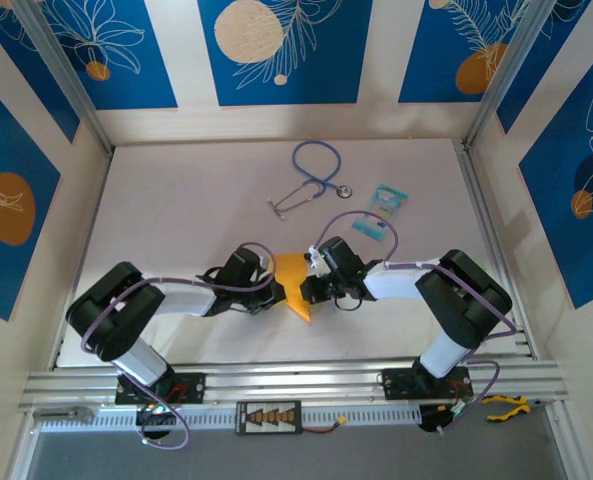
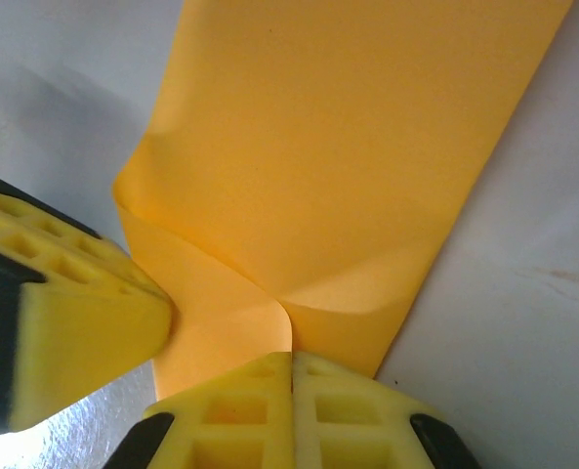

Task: Fold a paper plane with a square sheet of paper (pick it up from the middle)
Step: Third fold the triangle at the center of the table.

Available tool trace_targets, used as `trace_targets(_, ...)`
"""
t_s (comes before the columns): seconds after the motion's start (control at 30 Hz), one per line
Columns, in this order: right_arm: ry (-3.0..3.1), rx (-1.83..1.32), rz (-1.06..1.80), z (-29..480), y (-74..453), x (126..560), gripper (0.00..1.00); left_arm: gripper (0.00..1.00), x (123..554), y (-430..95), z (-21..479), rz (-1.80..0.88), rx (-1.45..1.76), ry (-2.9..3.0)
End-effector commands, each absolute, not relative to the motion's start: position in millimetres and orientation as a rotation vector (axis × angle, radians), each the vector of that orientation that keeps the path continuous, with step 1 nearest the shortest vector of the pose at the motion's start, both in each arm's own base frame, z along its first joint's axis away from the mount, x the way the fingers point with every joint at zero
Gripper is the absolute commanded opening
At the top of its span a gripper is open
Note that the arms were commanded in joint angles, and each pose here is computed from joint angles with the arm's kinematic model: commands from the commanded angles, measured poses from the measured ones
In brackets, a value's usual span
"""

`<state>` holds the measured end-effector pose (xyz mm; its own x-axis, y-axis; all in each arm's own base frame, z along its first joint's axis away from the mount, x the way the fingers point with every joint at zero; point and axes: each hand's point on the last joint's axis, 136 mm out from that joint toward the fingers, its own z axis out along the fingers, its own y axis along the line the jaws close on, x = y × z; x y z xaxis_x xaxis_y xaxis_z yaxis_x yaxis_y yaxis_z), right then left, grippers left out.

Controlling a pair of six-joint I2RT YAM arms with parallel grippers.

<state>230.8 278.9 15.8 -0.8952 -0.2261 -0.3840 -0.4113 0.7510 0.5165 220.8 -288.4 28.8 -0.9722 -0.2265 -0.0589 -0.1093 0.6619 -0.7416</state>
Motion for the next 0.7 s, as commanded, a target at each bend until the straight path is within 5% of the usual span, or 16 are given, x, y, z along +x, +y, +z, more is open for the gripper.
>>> trace_targets(0.0, 2.722, -0.471, 0.803, 0, 267, 224, 0.00, 0.05, 229, -295, 50, -1.207, -0.203, 2.675)
trace_targets(0.5, 2.725, -0.469, 0.802, -1, 267, 223, 0.00, 0.00, 219, -293, 6, -1.158, -0.251, 2.796)
trace_targets(0.67, 2.710, -0.422, 0.883, 20, 273, 230, 0.08, 0.00, 211, -282, -8, -1.095, -0.270, 2.844)
